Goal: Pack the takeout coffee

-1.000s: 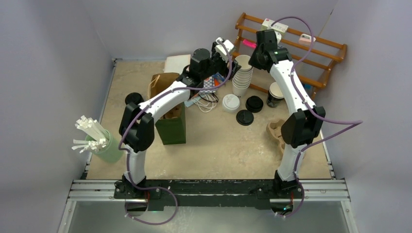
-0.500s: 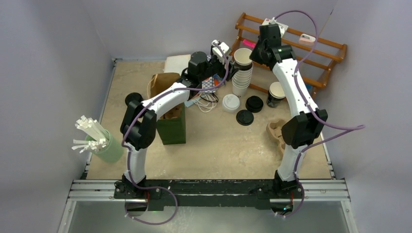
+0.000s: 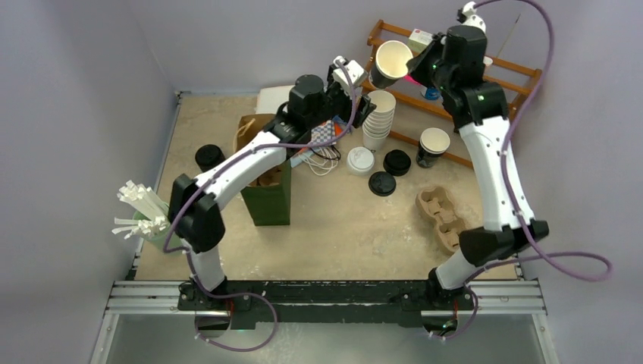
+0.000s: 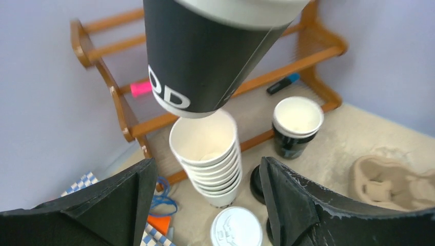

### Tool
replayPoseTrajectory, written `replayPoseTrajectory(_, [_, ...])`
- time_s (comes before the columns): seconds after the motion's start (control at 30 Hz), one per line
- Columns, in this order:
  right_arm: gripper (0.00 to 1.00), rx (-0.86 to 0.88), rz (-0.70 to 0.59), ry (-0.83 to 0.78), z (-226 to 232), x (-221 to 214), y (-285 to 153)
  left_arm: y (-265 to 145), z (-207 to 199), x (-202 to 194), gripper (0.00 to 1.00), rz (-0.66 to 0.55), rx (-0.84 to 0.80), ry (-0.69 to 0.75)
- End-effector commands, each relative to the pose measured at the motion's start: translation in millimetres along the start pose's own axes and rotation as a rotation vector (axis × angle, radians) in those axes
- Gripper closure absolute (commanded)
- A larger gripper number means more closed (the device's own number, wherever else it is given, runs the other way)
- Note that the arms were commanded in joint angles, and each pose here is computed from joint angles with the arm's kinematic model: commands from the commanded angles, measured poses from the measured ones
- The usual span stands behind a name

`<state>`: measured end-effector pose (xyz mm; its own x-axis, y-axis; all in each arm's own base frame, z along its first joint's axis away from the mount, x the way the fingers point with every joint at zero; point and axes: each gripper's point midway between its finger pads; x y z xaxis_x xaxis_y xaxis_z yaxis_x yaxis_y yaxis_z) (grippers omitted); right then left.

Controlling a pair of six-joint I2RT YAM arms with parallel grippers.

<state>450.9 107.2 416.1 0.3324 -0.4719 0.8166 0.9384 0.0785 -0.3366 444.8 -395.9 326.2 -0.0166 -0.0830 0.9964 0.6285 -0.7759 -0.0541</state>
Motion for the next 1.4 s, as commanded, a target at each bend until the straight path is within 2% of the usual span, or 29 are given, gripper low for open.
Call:
replayPoseTrajectory(0.0, [1.0, 0.087, -0.068, 0.019, 11.4, 18.7, -37.6, -59.3, -25.4, 114.0, 0.24, -0.186, 0.039, 0.057])
replayPoseTrajectory(0.13, [1.0, 0.103, -0.023, 0.024, 1.5, -4.9, -58.2, -84.0, -52.6, 119.3, 0.24, -0.157, 0.053, 0.034])
replayPoseTrajectory(0.2, [1.0, 0.102, -0.002, 0.021, -7.2, -19.5, -68.4, -95.7, -65.3, 111.7, 0.24, -0.099, 0.07, 0.013])
replayPoseTrajectory(0.33, [1.0, 0.106, 0.086, 0.011, -28.5, -65.1, -84.3, -119.1, -87.1, 90.7, 0.26, 0.02, 0.074, -0.154])
replayPoseTrajectory(0.5, [1.0, 0.139, 0.281, -0.025, -52.5, -139.8, -94.5, -150.5, -143.0, 28.2, 0.28, 0.221, -0.023, -0.33])
replayPoseTrajectory(0.63, [1.0, 0.169, 0.469, -0.107, -68.2, -203.2, -97.7, -180.6, -195.9, -22.0, 0.28, 0.338, -0.059, -0.378])
replayPoseTrajectory(0.7, [1.0, 0.099, 0.548, -0.164, -81.9, -233.3, -95.4, -192.1, -217.8, -54.4, 0.27, 0.395, -0.061, -0.387])
replayPoseTrajectory(0.8, [1.0, 0.068, 0.592, -0.215, -85.1, -266.4, -94.6, -202.9, -235.2, -93.7, 0.27, 0.448, -0.038, -0.401])
replayPoseTrajectory(0.9, [1.0, 0.087, 0.581, -0.195, -83.6, -281.9, -89.5, -207.4, -232.8, -130.7, 0.27, 0.479, 0.018, -0.416])
replayPoseTrajectory(1.07, [1.0, 0.062, 0.582, -0.24, -83.4, -304.6, -82.3, -217.0, -196.4, -189.4, 0.26, 0.515, 0.227, -0.401])
replayPoseTrajectory(1.23, [1.0, 0.063, 0.584, -0.276, -81.7, -322.4, -79.5, -219.6, -160.4, -225.0, 0.28, 0.518, 0.304, -0.521])
replayPoseTrajectory(1.37, [1.0, 0.139, 0.604, -0.271, -71.8, -337.5, -82.4, -232.2, -133.4, -239.4, 0.29, 0.514, 0.414, -0.5])
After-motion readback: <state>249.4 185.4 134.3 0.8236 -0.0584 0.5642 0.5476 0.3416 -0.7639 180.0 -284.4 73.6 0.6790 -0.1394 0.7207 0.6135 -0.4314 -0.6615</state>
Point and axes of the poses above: each gripper's point midway between its finger pads, its own y axis out along the fingers, its own z axis along the line the jaws close on, x = y × z, and after that the axes turned 1 degree about -y, right-handed
